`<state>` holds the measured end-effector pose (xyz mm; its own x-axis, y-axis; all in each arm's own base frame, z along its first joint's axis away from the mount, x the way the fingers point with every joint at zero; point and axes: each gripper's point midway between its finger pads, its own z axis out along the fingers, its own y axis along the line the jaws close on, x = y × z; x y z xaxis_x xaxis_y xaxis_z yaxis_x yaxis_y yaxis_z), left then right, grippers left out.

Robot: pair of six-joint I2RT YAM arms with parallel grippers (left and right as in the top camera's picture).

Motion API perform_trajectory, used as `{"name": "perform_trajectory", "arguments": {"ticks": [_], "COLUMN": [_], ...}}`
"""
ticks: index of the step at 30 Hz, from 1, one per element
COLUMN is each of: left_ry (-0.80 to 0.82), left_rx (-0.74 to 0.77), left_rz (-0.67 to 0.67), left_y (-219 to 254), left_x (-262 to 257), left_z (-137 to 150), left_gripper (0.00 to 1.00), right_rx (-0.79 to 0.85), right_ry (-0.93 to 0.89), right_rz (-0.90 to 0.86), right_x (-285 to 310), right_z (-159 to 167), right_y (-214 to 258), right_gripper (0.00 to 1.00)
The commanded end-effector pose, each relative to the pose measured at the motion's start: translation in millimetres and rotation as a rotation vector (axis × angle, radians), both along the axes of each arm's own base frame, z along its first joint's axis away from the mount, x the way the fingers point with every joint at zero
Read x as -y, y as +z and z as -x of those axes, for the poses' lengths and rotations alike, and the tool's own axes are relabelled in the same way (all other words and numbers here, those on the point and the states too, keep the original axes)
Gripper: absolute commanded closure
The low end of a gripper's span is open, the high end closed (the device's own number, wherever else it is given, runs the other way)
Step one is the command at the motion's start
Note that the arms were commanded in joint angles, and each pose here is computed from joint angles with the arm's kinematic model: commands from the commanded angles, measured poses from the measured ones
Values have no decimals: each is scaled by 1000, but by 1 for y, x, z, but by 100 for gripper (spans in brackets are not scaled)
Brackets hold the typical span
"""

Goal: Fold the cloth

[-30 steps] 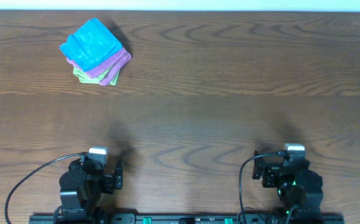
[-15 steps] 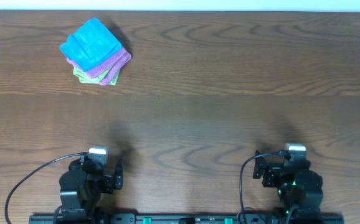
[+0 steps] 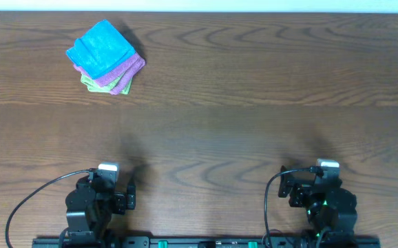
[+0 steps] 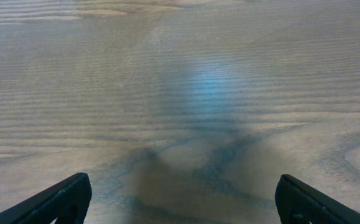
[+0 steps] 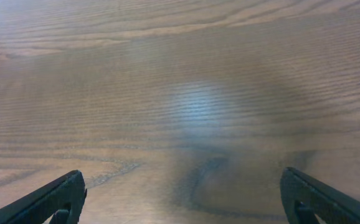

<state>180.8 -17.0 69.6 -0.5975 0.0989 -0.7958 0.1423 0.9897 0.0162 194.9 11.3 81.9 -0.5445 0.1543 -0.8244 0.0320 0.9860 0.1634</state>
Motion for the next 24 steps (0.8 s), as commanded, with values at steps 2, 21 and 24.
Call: {"name": "perform_trajectory", "arguments": {"ticks": [2, 21, 24], "left_ry": [13, 13, 13], "left_rx": [-25, -25, -25], "left_rz": [-2, -2, -2], "left_y": [-10, -10, -10], "left_x": [-2, -2, -2], "left_z": [2, 2, 2], "left_gripper": [4, 5, 5], "right_rx": [-7, -7, -7], "right_ry": [3, 3, 3], "right_rz": [-21, -22, -22], "right_x": [-3, -3, -3], "right_z": [1, 1, 1], "right_y": [-4, -4, -4], "right_gripper": [1, 1, 1]}}
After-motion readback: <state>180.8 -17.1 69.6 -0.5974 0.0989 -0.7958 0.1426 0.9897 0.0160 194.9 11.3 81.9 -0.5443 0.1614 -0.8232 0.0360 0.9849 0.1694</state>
